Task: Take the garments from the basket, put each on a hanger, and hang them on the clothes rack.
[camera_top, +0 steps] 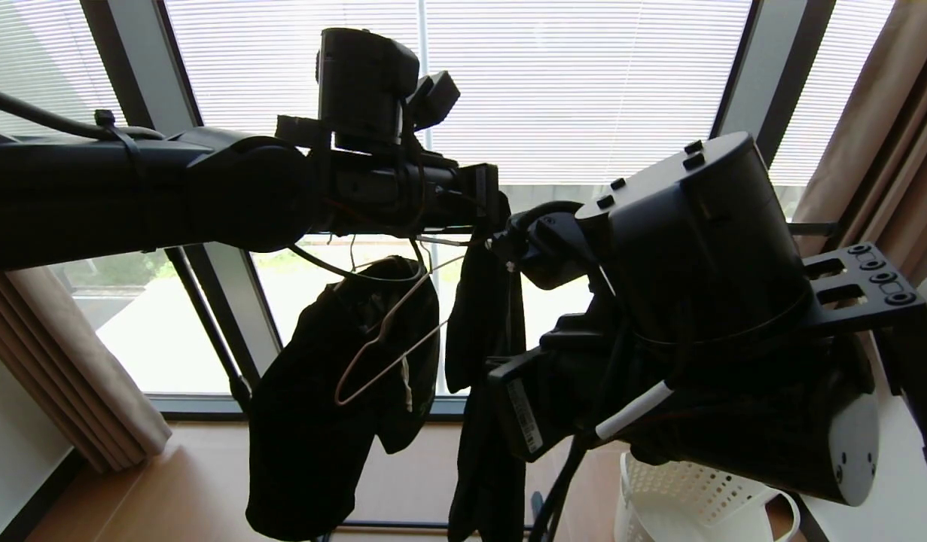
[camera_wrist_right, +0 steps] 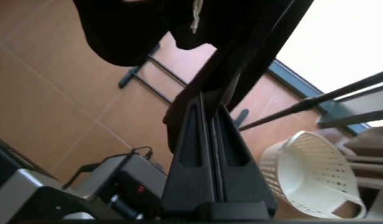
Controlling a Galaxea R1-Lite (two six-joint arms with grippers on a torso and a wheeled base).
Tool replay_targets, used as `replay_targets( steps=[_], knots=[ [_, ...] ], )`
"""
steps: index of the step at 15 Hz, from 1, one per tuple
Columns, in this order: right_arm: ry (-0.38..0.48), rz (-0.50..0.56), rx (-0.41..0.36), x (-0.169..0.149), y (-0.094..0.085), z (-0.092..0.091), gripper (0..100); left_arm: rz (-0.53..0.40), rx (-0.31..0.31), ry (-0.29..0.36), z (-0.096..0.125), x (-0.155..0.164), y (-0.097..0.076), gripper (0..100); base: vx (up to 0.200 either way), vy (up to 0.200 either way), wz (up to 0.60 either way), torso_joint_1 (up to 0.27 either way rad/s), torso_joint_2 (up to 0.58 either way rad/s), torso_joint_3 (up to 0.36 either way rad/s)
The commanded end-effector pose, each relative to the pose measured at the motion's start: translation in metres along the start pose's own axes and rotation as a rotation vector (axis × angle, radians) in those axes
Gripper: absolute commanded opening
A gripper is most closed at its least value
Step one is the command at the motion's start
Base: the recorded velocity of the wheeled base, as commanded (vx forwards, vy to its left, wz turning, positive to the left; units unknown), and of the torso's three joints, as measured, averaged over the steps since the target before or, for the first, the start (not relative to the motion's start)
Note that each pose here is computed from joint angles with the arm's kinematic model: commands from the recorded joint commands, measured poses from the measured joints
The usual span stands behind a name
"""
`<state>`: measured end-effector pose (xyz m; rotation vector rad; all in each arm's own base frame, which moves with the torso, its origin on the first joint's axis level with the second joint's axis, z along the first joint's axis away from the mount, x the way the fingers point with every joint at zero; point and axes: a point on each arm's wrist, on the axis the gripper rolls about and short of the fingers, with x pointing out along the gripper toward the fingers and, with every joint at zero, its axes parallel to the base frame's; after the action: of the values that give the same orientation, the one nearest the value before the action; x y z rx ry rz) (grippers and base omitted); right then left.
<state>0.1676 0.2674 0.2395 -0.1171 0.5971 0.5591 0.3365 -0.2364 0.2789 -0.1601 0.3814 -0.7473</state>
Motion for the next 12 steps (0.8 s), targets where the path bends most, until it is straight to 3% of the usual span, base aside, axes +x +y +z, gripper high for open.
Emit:
replay_targets(
  steps=[1, 4, 6, 7, 8, 12],
  knots=[
    [-0.011, 0.017, 0.051, 0.014, 0.011, -0.002, 0, 0.002, -0.004, 0.012, -0.004, 0.004, 0.001, 0, 0.000, 0.000, 0.00, 0.000, 0.00, 0.000],
    [-0.054, 0.040, 0.149, 0.012, 0.011, 0.000, 0, 0.000, -0.006, 0.025, -0.007, 0.004, 0.001, 0, 0.000, 0.000, 0.00, 0.000, 0.00, 0.000],
    [-0.084, 0.055, 0.171, 0.007, 0.009, 0.000, 0, -0.004, -0.005, 0.028, -0.008, 0.004, -0.001, 0, 0.000, 0.000, 0.00, 0.000, 0.00, 0.000],
    [-0.072, 0.043, 0.162, 0.004, 0.004, -0.010, 0, 0.003, -0.009, 0.042, -0.012, 0.003, 0.000, 0, 0.000, 0.000, 0.00, 0.000, 0.00, 0.000],
    [-0.044, 0.016, 0.151, -0.001, -0.006, -0.021, 0, 0.006, -0.011, 0.044, -0.011, -0.004, 0.001, 0, 0.000, 0.000, 0.00, 0.000, 0.00, 0.000],
    [0.029, -0.192, 0.149, -0.007, -0.077, -0.051, 0, 0.044, 0.010, 0.073, -0.018, -0.040, 0.009, 0, 0.000, 0.000, 0.00, 0.000, 0.00, 0.000]
  ],
)
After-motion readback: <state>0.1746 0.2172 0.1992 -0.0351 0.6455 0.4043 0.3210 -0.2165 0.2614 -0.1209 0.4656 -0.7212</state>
